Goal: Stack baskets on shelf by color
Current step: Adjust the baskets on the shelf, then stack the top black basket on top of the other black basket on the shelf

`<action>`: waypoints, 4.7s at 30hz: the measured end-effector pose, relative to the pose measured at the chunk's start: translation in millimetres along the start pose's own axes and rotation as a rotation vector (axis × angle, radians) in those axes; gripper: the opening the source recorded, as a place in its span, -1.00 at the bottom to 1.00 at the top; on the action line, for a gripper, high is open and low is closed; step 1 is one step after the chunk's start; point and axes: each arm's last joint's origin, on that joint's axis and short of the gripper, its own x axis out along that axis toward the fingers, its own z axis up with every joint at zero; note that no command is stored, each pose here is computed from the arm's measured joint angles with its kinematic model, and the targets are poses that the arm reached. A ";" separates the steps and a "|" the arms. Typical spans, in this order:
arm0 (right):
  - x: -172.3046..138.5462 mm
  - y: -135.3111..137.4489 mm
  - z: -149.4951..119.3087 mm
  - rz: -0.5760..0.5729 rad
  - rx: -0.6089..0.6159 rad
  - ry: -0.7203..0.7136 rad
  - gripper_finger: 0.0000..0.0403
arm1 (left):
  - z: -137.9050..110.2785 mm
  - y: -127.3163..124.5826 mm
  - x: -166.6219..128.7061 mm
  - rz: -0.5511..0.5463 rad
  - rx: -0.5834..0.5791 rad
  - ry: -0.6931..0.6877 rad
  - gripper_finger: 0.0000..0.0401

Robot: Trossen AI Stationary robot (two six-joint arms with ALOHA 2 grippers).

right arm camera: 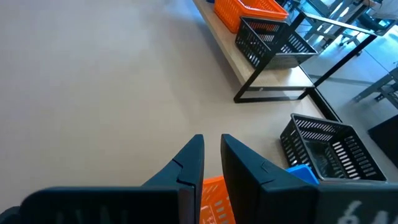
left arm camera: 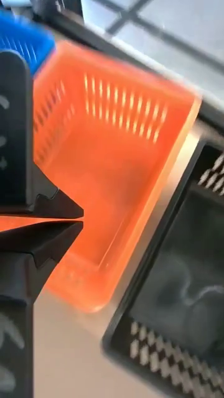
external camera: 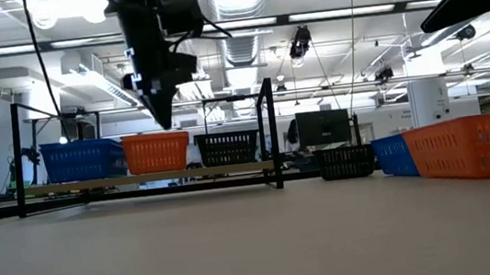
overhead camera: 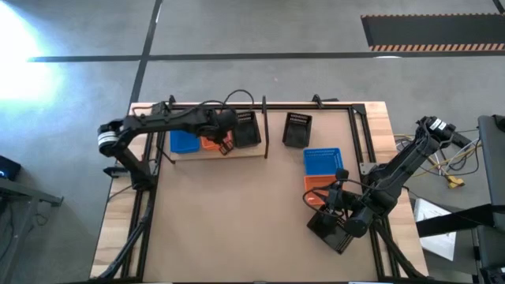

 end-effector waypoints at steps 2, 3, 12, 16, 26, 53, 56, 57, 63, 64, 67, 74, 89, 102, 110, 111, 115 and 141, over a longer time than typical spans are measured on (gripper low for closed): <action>0.0 0.0 0.0 0.000 0.000 0.000 -0.76 | -3.7 -3.1 7.2 -0.040 0.023 0.019 -0.99; 0.0 0.0 0.0 0.000 0.000 0.000 -0.76 | -5.5 -4.3 10.7 -0.050 0.034 0.027 -0.99; 0.0 0.1 0.1 0.000 0.001 -0.001 -0.76 | -17.0 -4.7 18.1 -0.058 0.113 0.095 -0.99; 0.0 0.1 0.2 0.001 0.001 -0.001 -0.76 | -18.6 -2.8 13.8 -0.058 0.123 0.101 -0.99; 0.0 0.2 0.2 0.001 0.001 -0.001 -0.76 | -23.1 4.8 -16.4 -0.075 0.091 0.003 -0.99; 0.0 0.4 0.5 0.002 0.002 -0.004 -0.76 | -66.7 70.3 25.5 0.151 -0.135 0.004 -0.99; 0.0 0.4 0.6 0.002 0.005 -0.004 -0.76 | -64.6 70.4 24.0 0.149 -0.111 -0.003 -0.99; 0.0 0.4 0.5 0.002 0.005 -0.004 -0.76 | -63.6 70.5 23.3 0.148 -0.100 -0.007 -0.99; 0.0 0.4 0.6 0.002 0.005 -0.004 -0.76 | -62.2 70.9 20.8 0.144 -0.022 -0.012 -0.99; 0.0 0.4 0.5 0.003 0.005 -0.004 -0.76 | -62.1 70.9 20.8 0.144 -0.014 -0.013 -0.99; 0.0 0.4 0.6 0.002 0.005 -0.004 -0.76 | -62.0 70.6 21.7 0.139 0.013 -0.016 -0.99; 0.0 0.4 0.6 0.002 0.005 -0.004 -0.76 | -61.2 70.0 20.8 0.112 0.042 -0.024 -0.99; 0.0 0.4 0.5 0.002 0.005 -0.004 -0.76 | -63.8 69.3 7.2 0.158 0.090 -0.071 -0.99; 12.3 -10.8 4.1 -0.123 0.052 -0.017 -0.79 | -83.0 38.8 -53.7 0.035 0.052 -0.361 -0.99; 61.2 -52.6 12.3 -0.129 -0.068 0.224 -0.92 | -98.7 -60.5 -60.8 -0.178 0.158 -0.676 -0.99; 68.8 -60.0 14.6 -0.108 -0.086 0.244 -0.92 | -101.9 -74.0 -60.5 -0.193 0.156 -0.726 -0.99; 98.8 -97.3 24.4 -0.007 -0.092 0.246 -0.88 | -117.1 -124.6 -57.2 -0.266 0.150 -0.868 -0.99; 212.4 -208.1 -31.3 0.205 0.068 0.467 -0.57 | -135.9 -196.1 -7.3 -0.248 0.068 -0.820 -0.99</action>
